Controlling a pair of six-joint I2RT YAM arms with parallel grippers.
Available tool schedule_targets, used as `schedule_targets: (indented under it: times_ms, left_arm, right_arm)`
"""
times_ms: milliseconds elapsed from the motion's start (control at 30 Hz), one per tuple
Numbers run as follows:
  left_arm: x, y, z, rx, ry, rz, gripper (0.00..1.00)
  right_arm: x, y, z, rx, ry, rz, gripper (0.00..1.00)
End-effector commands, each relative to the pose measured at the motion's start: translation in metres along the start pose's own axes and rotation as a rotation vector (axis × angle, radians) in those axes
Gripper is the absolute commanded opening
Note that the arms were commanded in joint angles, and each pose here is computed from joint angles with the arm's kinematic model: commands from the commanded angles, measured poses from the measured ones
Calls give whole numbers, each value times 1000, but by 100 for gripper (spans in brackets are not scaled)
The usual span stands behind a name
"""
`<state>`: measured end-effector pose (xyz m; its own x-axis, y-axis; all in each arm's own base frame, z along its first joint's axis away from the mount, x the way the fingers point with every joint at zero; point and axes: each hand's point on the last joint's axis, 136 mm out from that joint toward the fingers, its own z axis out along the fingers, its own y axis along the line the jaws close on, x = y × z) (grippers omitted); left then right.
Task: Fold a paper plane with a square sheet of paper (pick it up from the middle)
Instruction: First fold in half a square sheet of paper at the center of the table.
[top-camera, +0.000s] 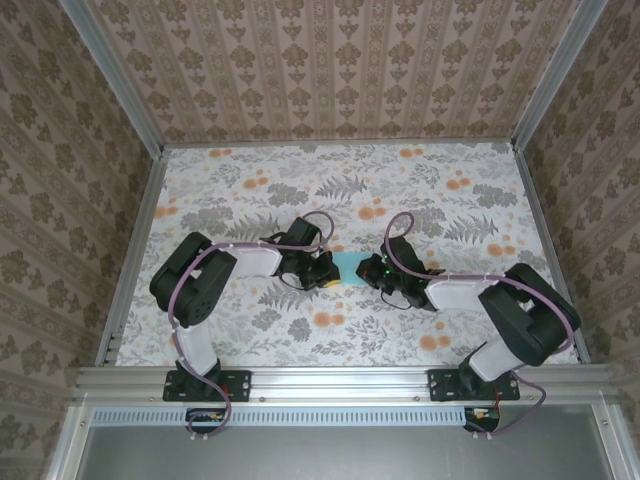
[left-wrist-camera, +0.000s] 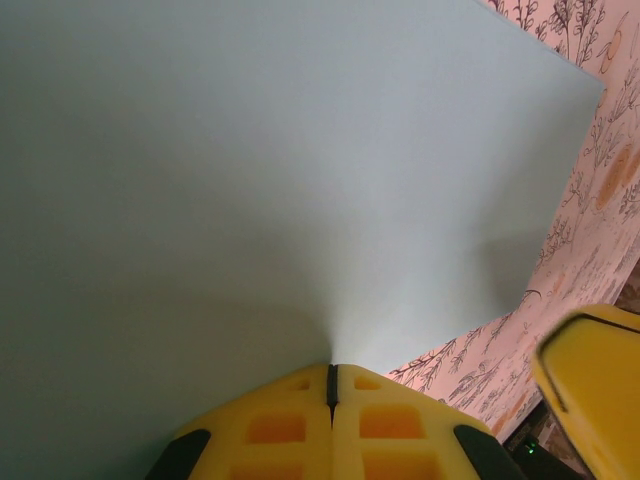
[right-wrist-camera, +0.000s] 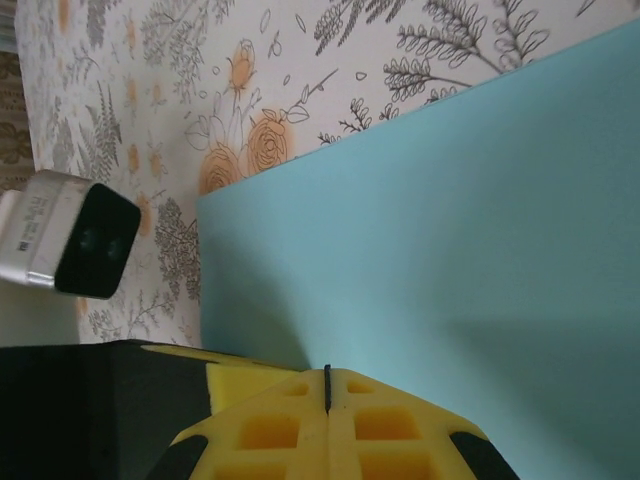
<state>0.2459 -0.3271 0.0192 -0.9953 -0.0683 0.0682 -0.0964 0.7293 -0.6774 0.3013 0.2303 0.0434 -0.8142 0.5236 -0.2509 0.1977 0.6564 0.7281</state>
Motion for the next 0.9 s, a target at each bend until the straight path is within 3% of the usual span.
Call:
schedule_targets:
  times_ms: [0, 267, 600, 733, 867]
  left_arm:
    - [6, 41, 5, -129, 17, -54, 0]
    - [5, 43, 4, -136, 11, -59, 0]
    - [8, 56, 1, -157, 12, -101, 0]
    - [6, 55, 2, -148, 12, -99, 0]
    - [5, 53, 3, -140, 16, -92, 0]
  right_arm:
    - [-1, 9, 8, -44, 2, 21, 0]
    - [17, -41, 11, 79, 28, 46, 0]
    - [19, -123, -23, 295, 12, 70, 0]
    - [8, -128, -37, 325, -11, 46, 0]
    - [-7, -95, -39, 240, -34, 21, 0]
